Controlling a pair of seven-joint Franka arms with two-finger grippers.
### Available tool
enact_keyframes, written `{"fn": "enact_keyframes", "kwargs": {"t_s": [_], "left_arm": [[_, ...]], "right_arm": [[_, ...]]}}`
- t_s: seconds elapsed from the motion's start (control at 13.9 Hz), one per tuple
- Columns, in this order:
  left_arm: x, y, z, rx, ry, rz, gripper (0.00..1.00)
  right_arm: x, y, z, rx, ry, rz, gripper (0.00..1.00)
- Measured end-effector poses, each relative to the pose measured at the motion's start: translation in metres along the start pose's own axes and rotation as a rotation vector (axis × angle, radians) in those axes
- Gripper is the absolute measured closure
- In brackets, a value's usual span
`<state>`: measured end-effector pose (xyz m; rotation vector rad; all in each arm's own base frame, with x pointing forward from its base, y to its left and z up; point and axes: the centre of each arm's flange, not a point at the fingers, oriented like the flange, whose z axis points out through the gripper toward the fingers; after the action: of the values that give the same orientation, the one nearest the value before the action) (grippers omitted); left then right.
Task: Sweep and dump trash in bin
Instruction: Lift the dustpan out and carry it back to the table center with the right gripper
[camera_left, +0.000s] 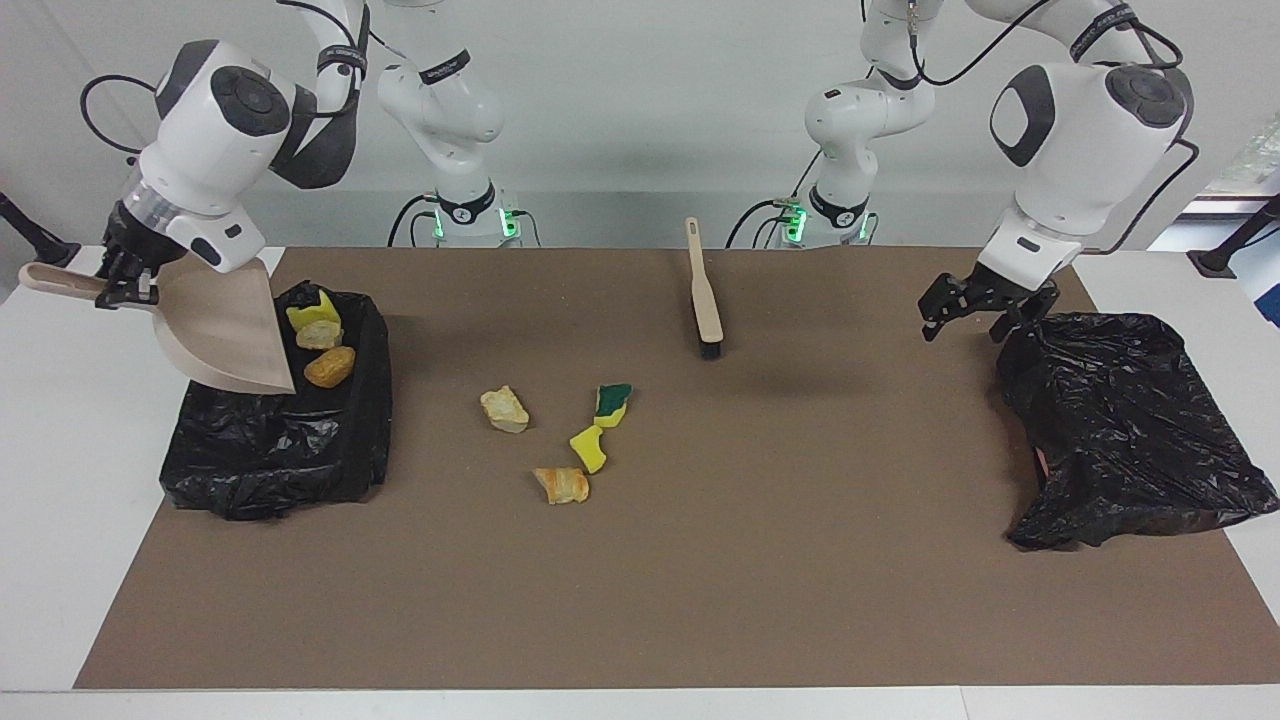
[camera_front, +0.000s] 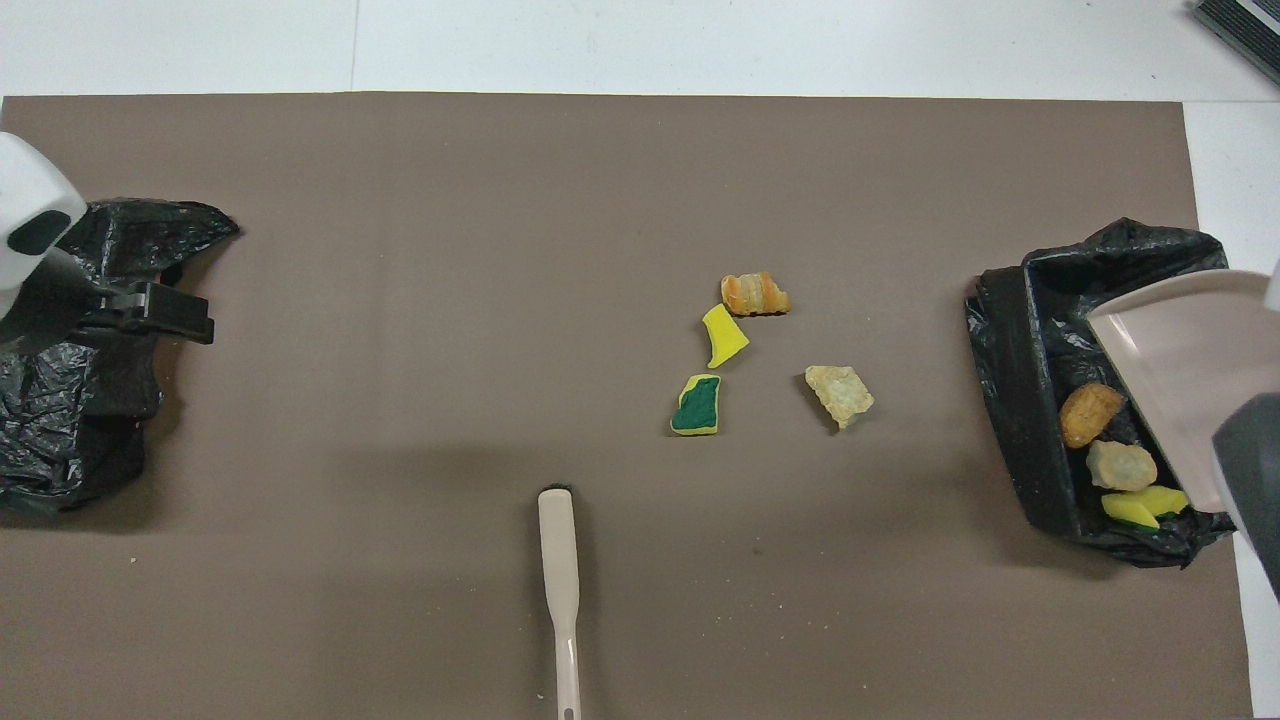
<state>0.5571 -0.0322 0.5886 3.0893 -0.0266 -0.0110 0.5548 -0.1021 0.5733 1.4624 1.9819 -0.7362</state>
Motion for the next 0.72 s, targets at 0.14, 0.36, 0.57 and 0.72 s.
{"fn": "enact_keyframes", "kwargs": {"t_s": [0.14,0.36,0.57,0.72], "left_arm": [[-0.005,-0.011,-0.013,0.001,-0.011,-0.018,0.0],[-0.02,-0.009,-0.034,0.0,-0.008,-0.015,0.0],[-0.03,-0.005,-0.046,0.001,-0.005,-0.008,0.0],[-0.032,-0.005,-0.044,0.001,-0.02,-0.009,0.0]], "right_arm": [[0.025,0.012,-0.025,0.0,0.027,0.17,0.69],[0.062,0.025,-0.062,0.037,0.142,0.452,0.69],[0.097,0.046,-0.103,0.115,0.28,0.759,0.69],[0.13,0.072,-0.128,0.166,0.332,0.91,0.69]]}}
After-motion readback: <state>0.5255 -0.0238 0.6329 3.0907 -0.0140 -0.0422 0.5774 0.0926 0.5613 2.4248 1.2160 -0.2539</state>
